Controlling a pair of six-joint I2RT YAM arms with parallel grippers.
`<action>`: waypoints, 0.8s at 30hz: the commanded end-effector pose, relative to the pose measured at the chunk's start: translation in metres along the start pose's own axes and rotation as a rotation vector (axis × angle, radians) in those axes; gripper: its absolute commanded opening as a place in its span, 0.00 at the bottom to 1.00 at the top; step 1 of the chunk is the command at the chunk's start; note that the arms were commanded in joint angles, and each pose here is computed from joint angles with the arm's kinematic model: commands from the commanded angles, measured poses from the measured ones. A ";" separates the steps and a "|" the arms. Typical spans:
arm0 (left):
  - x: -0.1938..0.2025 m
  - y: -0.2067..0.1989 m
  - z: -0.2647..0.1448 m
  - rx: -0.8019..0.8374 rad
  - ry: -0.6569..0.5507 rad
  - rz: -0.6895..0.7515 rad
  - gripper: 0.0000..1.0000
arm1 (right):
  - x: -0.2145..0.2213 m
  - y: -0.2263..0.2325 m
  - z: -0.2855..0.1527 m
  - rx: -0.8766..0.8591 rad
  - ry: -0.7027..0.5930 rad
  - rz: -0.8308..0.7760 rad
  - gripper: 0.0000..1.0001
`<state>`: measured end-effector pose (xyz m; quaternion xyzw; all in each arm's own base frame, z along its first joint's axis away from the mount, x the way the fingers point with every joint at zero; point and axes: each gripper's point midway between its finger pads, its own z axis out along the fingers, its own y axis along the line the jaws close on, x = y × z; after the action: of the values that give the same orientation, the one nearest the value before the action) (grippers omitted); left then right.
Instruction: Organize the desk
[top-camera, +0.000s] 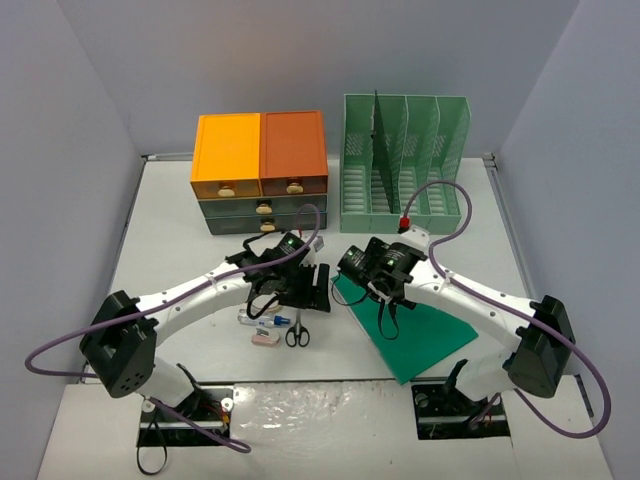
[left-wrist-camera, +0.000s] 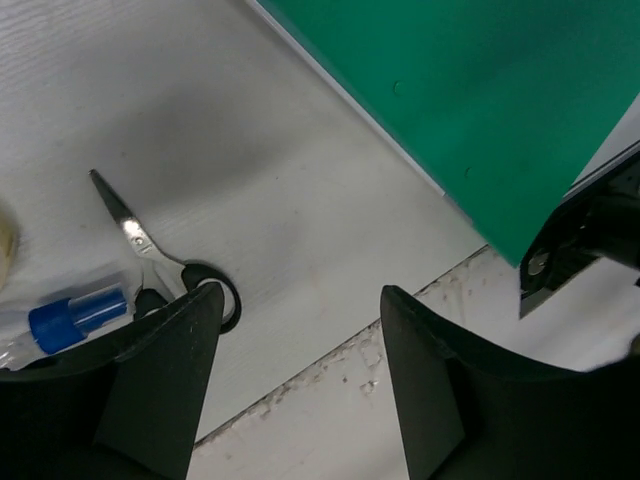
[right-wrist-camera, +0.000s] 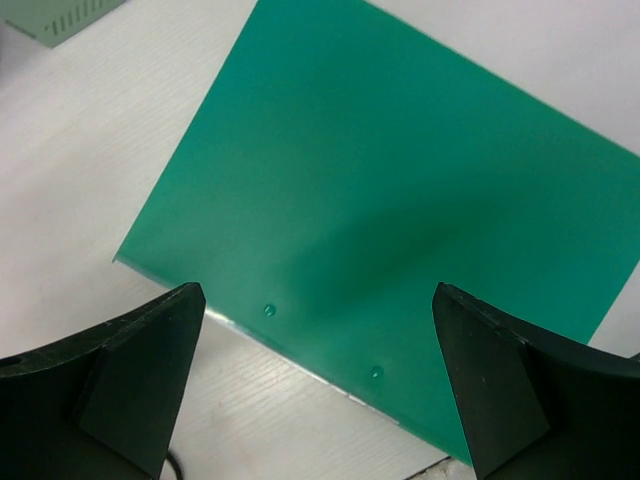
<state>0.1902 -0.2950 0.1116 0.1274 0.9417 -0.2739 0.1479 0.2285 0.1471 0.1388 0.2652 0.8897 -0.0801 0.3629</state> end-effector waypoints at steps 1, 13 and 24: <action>-0.030 -0.059 -0.016 0.334 -0.083 -0.130 0.61 | -0.055 -0.033 0.013 0.141 -0.150 0.067 0.95; -0.034 -0.080 0.002 0.525 -0.078 -0.297 0.61 | -0.058 -0.092 0.063 0.321 -0.112 0.120 0.95; -0.034 -0.080 0.007 0.550 -0.078 -0.318 0.61 | -0.023 -0.114 0.119 0.360 0.048 0.294 0.94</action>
<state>0.1921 -0.3585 0.1300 -0.0060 0.8634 -0.4976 0.0833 0.2397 0.0122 0.0722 0.4163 0.8364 -0.1962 0.2978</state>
